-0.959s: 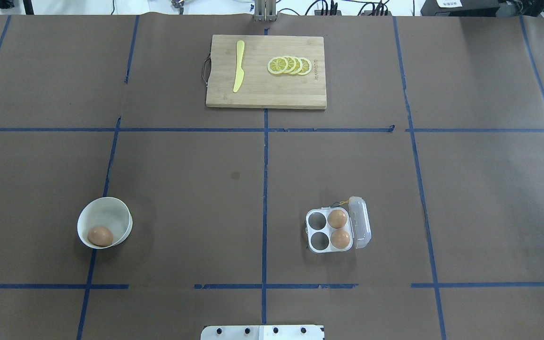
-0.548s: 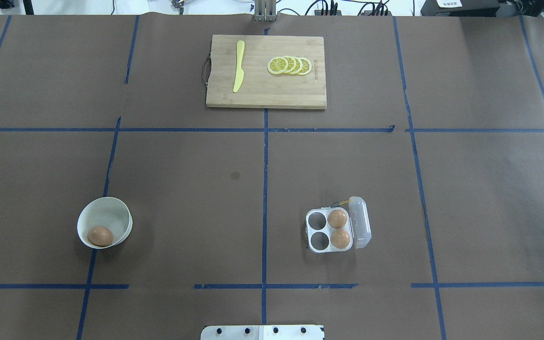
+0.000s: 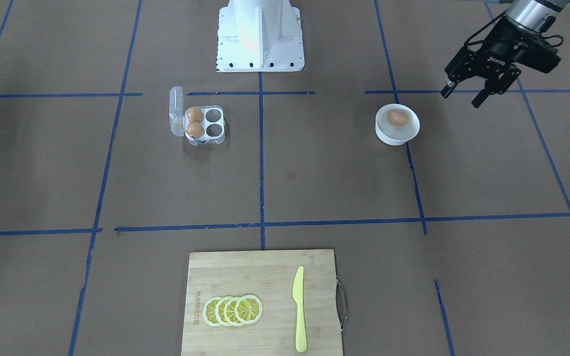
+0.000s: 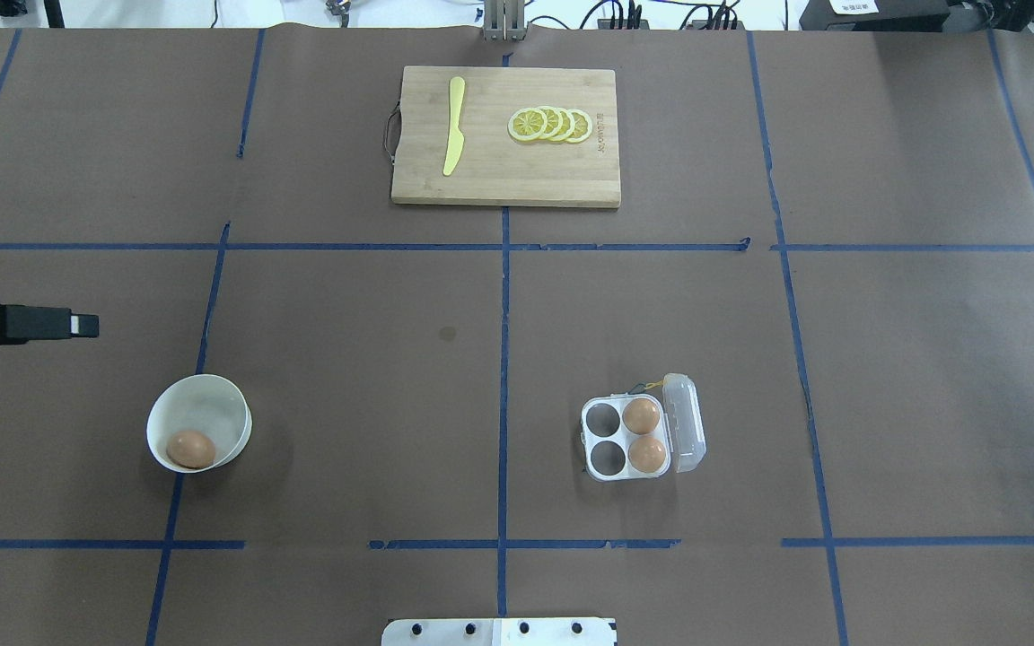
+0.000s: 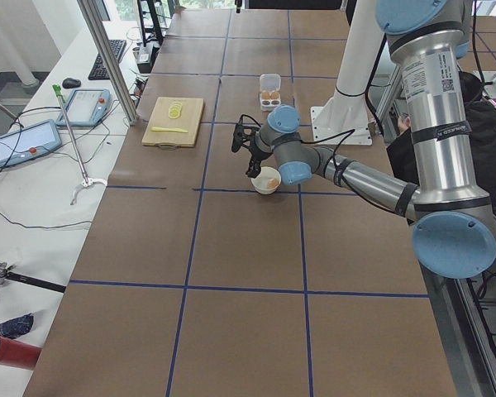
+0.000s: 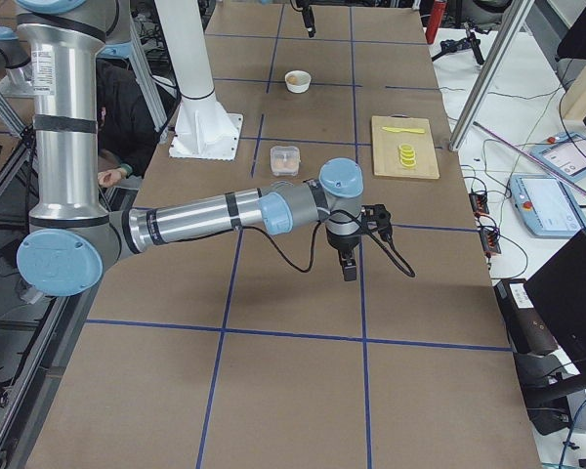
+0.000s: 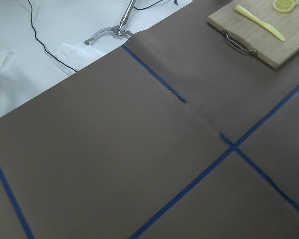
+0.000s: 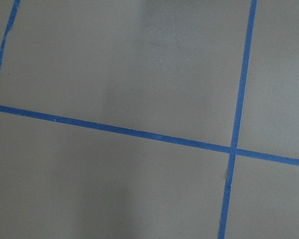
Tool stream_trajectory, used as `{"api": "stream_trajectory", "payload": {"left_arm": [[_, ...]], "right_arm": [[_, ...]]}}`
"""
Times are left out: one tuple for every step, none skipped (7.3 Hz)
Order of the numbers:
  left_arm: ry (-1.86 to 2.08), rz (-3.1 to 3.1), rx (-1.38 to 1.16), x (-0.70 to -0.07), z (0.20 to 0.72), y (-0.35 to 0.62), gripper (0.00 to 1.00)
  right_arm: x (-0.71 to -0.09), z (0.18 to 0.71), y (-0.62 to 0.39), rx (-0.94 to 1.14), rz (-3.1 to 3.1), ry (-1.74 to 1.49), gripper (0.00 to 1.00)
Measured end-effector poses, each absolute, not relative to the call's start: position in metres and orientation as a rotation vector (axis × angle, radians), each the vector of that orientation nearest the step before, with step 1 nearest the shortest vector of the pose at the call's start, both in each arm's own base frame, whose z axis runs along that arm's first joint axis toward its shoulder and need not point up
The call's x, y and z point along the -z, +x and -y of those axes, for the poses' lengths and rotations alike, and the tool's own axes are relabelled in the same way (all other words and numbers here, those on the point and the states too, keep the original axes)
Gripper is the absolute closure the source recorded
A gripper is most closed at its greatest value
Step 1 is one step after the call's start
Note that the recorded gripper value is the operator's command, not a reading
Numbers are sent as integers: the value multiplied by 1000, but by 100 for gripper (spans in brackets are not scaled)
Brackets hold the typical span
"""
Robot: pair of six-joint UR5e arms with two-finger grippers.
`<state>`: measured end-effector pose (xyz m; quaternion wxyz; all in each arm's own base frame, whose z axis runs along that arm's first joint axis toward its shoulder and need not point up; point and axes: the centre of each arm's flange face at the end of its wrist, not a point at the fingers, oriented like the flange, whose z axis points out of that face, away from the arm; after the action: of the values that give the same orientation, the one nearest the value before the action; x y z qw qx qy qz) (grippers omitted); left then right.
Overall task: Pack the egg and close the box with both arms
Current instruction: 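Move the left gripper toward the white bowl and lower over the egg, then close the left gripper on the brown egg inside the white bowl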
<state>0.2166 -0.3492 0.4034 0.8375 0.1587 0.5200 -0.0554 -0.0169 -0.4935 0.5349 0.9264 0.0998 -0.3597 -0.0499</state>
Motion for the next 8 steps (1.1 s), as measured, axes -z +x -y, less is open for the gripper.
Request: {"api": "stream_trajectory", "payload": {"left_arm": [[330,-1078,110,-410,338,246,15],[329,-1051,93,-420,331,275,18],[323,-1032,69,-430,325,300,18],[314,-1023,40,-436,316,318,18],[311,-1018,3,-439,307,331,18],[324,-1012,-50,-440,301,338,17],[359,-1001,-117,-439,300,340,17],[402,-988,-189,-439,300,339,17]], "right_arm": [[-536,494,-17,102,738,203,0],[-536,494,-17,102,738,203,0],[-537,494,-17,102,737,201,0],[-538,493,-17,101,737,199,0],[-540,493,-17,101,737,197,0],[-541,492,-17,102,736,195,0],[-543,491,-16,102,735,193,0],[-543,491,-16,102,735,192,0]]}}
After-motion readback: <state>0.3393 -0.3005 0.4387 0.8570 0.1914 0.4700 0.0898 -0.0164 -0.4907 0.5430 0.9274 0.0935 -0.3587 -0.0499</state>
